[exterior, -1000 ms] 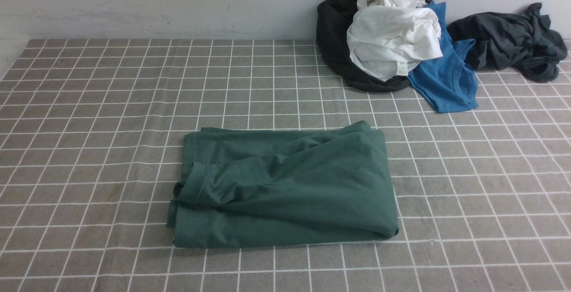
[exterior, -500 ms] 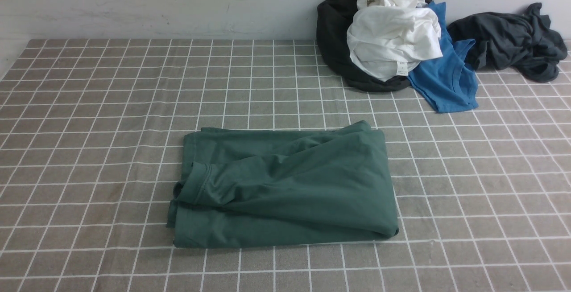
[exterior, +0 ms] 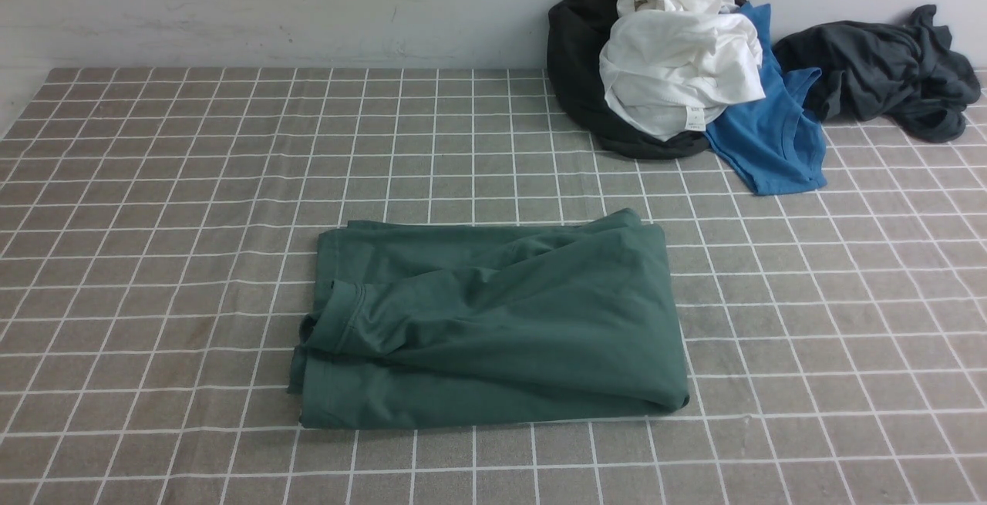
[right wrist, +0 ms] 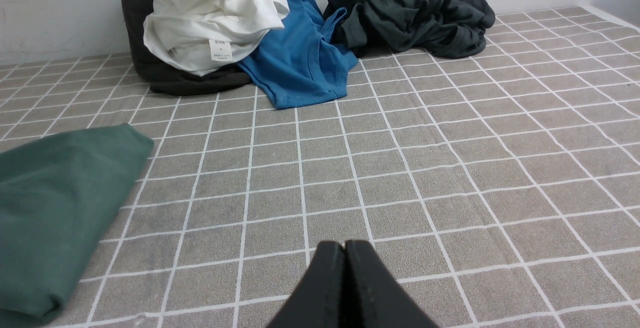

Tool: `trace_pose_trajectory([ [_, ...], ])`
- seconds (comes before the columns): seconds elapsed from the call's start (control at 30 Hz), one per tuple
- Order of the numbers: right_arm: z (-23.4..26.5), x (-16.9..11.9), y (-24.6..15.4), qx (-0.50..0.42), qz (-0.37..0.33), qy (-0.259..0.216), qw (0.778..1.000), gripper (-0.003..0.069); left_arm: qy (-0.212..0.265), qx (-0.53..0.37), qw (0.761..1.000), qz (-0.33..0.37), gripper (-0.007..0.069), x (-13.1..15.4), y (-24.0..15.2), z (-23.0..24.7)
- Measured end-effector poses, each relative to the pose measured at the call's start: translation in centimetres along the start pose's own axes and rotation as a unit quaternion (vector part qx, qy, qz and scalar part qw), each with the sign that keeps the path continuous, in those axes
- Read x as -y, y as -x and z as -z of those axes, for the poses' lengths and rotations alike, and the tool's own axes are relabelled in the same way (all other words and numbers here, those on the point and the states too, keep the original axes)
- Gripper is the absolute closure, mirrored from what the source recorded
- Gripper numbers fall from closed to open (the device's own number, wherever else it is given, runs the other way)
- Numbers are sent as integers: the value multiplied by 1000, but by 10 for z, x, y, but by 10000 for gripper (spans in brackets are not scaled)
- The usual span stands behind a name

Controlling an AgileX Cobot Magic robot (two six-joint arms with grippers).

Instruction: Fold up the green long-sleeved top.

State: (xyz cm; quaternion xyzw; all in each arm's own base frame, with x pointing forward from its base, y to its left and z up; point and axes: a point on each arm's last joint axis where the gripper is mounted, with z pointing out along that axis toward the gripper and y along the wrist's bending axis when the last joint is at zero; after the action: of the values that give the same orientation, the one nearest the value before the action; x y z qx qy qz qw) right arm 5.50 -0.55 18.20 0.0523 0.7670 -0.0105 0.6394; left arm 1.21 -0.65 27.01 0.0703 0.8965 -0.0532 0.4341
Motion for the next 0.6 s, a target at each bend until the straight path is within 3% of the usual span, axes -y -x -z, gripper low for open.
trace_pose_trajectory([
  [0.17,0,0,0,0,0,0,1000,673,34,138,990,13,632,-1,14,6],
  [0.33,0,0,0,0,0,0,1000,673,81,297,951,8,632,-9,25,-10],
  [0.47,0,0,0,0,0,0,1000,673,115,310,944,-11,632,-15,9,-36],
  [0.6,0,0,0,-1,0,0,1000,673,117,278,953,-2,632,-18,-26,-70],
])
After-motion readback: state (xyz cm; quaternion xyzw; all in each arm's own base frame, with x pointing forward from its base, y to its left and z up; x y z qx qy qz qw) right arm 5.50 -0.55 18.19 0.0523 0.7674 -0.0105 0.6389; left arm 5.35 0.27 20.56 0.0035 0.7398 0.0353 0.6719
